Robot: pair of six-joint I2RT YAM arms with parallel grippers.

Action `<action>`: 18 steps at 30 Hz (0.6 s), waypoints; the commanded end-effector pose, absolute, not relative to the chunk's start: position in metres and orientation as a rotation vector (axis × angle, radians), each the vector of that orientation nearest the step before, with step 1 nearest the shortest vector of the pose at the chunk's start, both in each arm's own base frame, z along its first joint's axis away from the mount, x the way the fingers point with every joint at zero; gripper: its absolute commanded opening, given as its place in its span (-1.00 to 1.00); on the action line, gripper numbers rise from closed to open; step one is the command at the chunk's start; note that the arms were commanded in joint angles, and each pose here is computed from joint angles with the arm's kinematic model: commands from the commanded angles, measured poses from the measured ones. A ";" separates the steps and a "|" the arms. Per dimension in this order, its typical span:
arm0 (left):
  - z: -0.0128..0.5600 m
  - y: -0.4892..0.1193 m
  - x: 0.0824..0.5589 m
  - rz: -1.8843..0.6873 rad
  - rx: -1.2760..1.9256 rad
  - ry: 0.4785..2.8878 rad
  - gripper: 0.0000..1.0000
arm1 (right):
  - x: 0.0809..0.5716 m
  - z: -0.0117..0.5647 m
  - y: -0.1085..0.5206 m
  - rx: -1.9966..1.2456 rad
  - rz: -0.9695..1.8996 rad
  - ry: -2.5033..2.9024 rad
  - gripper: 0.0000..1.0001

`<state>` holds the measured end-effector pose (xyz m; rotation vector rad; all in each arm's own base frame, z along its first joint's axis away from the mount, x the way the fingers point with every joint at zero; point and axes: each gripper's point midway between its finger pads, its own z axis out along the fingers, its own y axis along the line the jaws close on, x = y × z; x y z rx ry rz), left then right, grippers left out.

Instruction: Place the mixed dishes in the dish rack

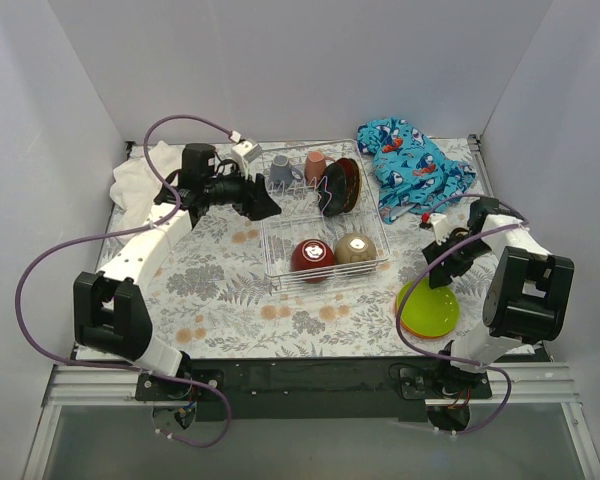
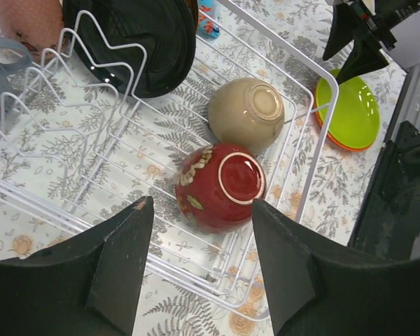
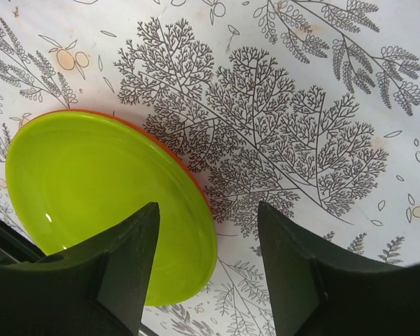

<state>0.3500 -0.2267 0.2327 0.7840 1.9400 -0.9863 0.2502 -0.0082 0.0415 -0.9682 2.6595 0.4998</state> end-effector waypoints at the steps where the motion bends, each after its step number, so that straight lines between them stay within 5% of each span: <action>1: 0.242 -0.225 0.364 -0.908 0.830 1.907 0.15 | 0.242 0.033 -0.010 -1.070 0.533 2.614 0.22; 18: 0.269 -0.263 0.385 -0.867 0.966 1.782 0.15 | 0.261 0.050 -0.028 -1.095 0.382 2.544 -0.80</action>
